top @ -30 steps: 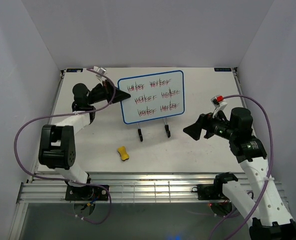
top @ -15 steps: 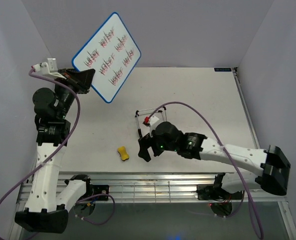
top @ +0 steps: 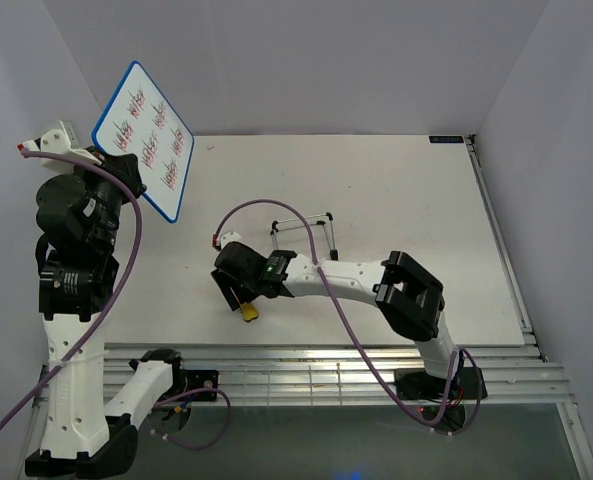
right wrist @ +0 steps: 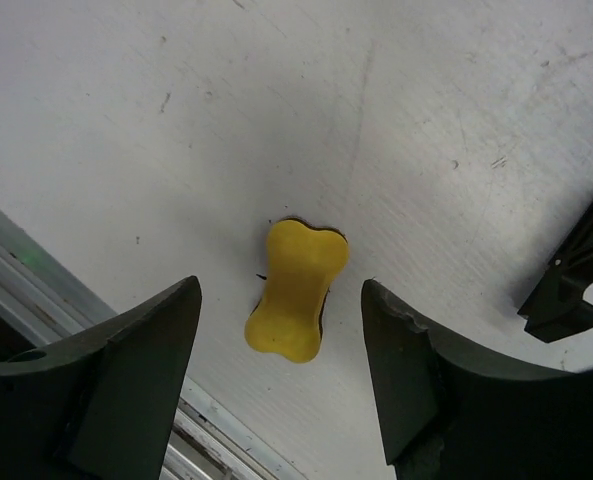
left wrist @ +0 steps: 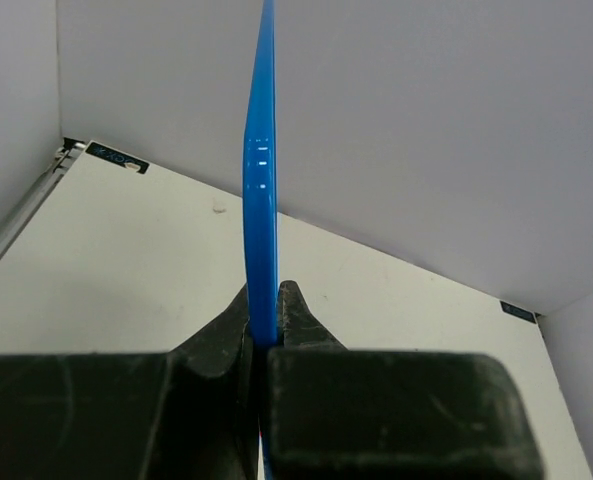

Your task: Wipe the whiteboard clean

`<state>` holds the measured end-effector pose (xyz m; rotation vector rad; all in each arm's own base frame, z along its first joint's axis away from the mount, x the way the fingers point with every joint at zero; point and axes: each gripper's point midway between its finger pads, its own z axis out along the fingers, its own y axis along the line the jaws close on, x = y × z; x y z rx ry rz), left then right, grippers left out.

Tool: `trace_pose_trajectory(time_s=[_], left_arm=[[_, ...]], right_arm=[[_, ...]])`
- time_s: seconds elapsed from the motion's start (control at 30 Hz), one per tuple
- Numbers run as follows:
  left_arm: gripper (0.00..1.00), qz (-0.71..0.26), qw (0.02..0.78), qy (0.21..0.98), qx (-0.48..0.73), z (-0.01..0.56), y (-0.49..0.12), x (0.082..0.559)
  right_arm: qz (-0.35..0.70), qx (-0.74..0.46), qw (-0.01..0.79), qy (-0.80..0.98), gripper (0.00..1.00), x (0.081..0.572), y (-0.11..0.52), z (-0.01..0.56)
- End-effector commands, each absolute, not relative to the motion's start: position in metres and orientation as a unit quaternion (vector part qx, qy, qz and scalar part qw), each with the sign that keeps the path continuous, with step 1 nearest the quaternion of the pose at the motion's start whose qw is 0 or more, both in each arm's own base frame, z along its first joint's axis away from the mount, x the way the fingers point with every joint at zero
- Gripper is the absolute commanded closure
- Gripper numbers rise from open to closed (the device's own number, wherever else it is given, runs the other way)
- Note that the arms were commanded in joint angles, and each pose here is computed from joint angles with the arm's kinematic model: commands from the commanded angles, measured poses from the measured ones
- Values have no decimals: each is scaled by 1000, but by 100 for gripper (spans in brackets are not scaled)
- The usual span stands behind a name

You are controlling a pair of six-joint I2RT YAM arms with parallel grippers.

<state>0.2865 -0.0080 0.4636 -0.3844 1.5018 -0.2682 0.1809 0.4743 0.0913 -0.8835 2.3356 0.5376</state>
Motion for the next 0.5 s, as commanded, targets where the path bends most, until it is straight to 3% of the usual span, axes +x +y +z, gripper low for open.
trace_pose_trajectory(time_s=[0.0, 0.47], left_arm=[[100, -98, 754, 628, -169, 508, 4, 263], [100, -90, 737, 654, -141, 485, -1, 263]], right_arm=[[147, -320, 276, 894, 30, 182, 462, 78], [136, -333, 246, 900, 41, 168, 468, 46]])
